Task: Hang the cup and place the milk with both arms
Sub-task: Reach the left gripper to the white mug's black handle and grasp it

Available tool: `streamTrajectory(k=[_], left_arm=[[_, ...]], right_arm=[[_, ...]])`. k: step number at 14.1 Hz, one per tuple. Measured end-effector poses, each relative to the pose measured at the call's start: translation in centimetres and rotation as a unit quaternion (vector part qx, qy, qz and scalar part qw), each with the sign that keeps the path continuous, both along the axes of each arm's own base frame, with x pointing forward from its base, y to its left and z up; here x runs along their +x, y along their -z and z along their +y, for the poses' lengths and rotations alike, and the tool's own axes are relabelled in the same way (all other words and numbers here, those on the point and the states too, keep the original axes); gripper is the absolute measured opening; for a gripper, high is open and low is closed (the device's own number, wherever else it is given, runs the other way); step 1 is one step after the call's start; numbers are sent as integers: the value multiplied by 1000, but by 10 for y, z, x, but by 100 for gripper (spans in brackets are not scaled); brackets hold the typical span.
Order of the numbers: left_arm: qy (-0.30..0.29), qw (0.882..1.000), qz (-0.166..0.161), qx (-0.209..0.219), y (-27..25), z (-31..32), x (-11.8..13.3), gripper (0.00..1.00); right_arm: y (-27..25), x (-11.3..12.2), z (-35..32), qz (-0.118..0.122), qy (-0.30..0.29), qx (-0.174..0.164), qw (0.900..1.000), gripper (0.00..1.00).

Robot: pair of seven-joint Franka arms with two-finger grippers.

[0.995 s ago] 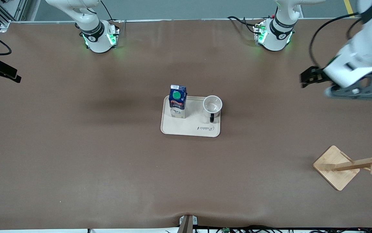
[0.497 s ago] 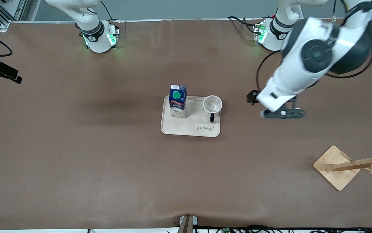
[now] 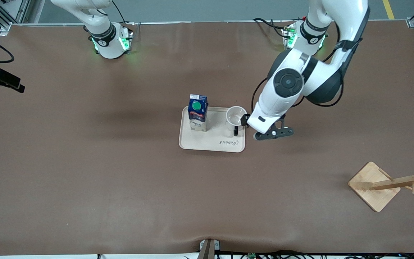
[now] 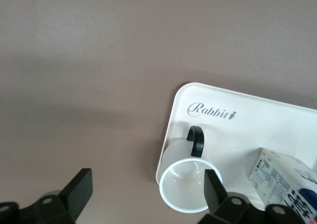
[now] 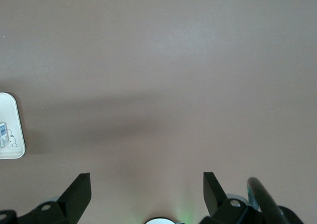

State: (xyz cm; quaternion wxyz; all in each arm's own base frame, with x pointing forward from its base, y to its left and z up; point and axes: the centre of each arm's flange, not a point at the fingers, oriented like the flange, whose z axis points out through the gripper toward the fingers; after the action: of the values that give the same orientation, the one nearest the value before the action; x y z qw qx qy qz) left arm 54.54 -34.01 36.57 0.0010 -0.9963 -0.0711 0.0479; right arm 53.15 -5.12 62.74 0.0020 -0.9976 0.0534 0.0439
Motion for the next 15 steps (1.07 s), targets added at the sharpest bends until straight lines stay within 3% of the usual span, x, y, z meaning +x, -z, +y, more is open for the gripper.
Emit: streamTrajectory(k=[3, 5, 9, 15], left_arm=[[1, 1000, 18, 21, 33, -8, -10, 94], [6, 999, 35, 31, 53, -10, -19, 82], [25, 997, 58, 46, 82, -23, -42, 78], [36, 998, 47, 33, 114, -33, -56, 66]], right_arm=[[0, 0, 1, -1, -1, 0, 1000, 100], [2, 2, 1, 1, -1, 0, 1000, 100], [5, 9, 3, -11, -3, -1, 1000, 100], [7, 12, 12, -12, -12, -1, 1000, 100]])
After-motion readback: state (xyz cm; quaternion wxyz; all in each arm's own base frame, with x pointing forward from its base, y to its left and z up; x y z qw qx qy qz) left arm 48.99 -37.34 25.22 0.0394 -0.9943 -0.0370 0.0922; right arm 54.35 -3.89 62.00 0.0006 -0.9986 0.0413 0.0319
